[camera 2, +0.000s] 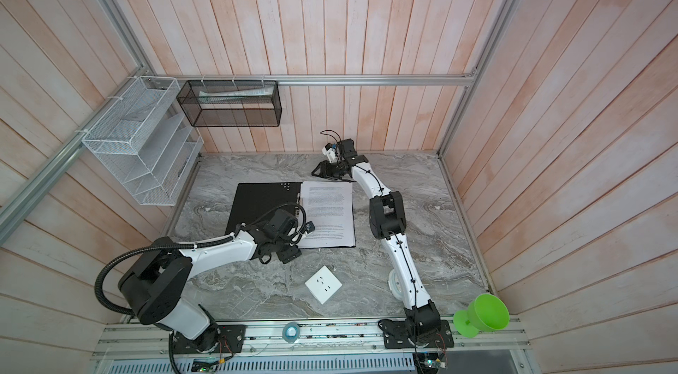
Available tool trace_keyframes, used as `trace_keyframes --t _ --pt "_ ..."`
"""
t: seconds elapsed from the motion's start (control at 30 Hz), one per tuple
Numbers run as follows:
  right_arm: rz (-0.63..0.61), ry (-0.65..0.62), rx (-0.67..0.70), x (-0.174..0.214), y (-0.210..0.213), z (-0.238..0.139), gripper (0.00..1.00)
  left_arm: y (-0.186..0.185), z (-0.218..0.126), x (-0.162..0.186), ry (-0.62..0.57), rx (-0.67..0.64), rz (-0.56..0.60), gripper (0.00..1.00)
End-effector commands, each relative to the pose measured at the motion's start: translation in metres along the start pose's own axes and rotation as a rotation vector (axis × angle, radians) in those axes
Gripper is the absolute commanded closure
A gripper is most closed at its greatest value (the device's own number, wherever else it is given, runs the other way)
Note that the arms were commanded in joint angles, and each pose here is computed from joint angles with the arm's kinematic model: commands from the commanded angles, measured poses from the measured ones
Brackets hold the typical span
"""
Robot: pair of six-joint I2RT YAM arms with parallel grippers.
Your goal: Put the files into the folder
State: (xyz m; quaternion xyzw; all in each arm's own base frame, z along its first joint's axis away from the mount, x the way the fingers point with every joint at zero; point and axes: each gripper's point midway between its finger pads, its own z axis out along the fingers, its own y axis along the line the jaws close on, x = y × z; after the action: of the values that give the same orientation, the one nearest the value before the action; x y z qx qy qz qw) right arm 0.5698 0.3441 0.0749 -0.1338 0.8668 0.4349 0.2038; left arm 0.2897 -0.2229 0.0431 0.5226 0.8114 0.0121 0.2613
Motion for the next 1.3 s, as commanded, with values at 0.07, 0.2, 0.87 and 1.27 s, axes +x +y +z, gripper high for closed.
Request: trace_keyframes --t 0.07,0.2,0.87,1.27 --pt "0.007 -0.096 -0.074 -0.031 0.025 -0.008 0.52 0.021 -0.025 0.011 -0.04 -0.022 -0.097 0.19" --pt "0.005 -0.069 -0.074 -0.018 0.024 0.011 0.52 0.032 -0.032 0.02 -0.055 -0.051 -0.136 0.19" --pt "0.037 -0.02 -0.033 0.008 0.006 0.04 0.53 -0.006 0.006 0.02 -0.065 0.094 -0.02 0.18" --pt "0.038 0.053 -0.018 0.023 0.012 0.032 0.59 0.006 0.021 0.003 -0.087 0.04 -0.033 0.18"
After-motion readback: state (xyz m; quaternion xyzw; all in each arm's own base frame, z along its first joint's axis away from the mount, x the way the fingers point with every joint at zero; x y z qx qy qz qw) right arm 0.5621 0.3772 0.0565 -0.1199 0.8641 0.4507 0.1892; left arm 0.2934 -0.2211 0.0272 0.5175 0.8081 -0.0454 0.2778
